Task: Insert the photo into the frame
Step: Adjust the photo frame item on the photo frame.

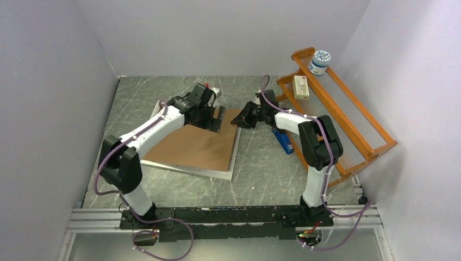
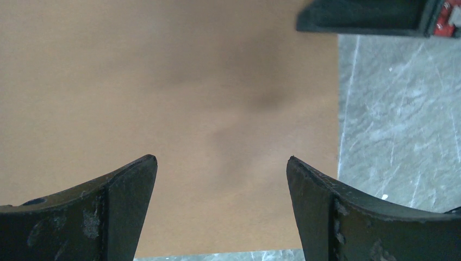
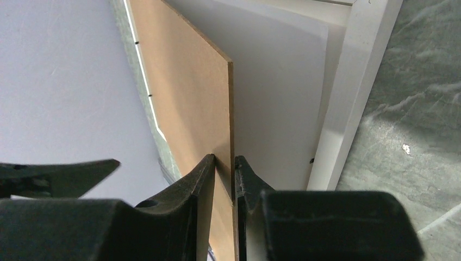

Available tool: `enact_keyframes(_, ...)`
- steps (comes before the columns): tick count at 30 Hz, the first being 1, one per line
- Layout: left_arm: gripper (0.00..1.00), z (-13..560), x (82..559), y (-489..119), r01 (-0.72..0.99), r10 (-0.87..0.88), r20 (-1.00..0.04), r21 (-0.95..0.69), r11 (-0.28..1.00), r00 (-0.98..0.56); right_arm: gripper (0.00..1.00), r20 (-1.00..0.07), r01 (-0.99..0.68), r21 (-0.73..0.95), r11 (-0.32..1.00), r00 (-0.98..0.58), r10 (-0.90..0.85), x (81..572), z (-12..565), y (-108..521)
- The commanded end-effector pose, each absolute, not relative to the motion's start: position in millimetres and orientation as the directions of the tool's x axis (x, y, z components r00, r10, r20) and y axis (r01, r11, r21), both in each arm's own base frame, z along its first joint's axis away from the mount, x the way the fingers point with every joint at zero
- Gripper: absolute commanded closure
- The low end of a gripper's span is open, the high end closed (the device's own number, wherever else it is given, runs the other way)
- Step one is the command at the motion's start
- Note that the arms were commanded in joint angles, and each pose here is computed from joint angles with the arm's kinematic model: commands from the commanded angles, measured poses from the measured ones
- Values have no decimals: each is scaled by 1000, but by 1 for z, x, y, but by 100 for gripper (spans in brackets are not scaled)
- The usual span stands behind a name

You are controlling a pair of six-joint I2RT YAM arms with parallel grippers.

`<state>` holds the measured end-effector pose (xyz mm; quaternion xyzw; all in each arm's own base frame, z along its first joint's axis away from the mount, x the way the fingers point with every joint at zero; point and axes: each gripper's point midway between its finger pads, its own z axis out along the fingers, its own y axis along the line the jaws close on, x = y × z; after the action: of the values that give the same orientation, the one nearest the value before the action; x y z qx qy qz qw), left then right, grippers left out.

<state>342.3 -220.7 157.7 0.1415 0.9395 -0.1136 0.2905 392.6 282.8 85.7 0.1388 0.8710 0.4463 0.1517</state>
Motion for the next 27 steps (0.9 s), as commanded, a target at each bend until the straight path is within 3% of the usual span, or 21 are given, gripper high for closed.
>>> enact_keyframes(1, 5, 168, 340, -265, 452, 302, -621, -95, 887, -723, 78, -169, 68, 843, 534, -909, 381, 400, 117, 290)
enact_keyframes(7, 5, 154, 327, -307, 534, 385, -592, -92, 840, -708, 78, -133, 94, 849, 519, -914, 382, 398, 126, 293)
enact_keyframes(17, 5, 115, 328, -296, 486, 492, -459, 139, 862, -740, 73, -96, 118, 867, 484, -913, 395, 398, 139, 295)
enact_keyframes(21, 5, 115, 326, -295, 474, 520, -459, 221, 852, -720, 73, -80, 122, 885, 450, -911, 404, 398, 148, 295)
enact_keyframes(27, 5, 111, 323, -303, 482, 523, -463, 214, 850, -716, 74, -31, 156, 899, 410, -909, 415, 397, 159, 291)
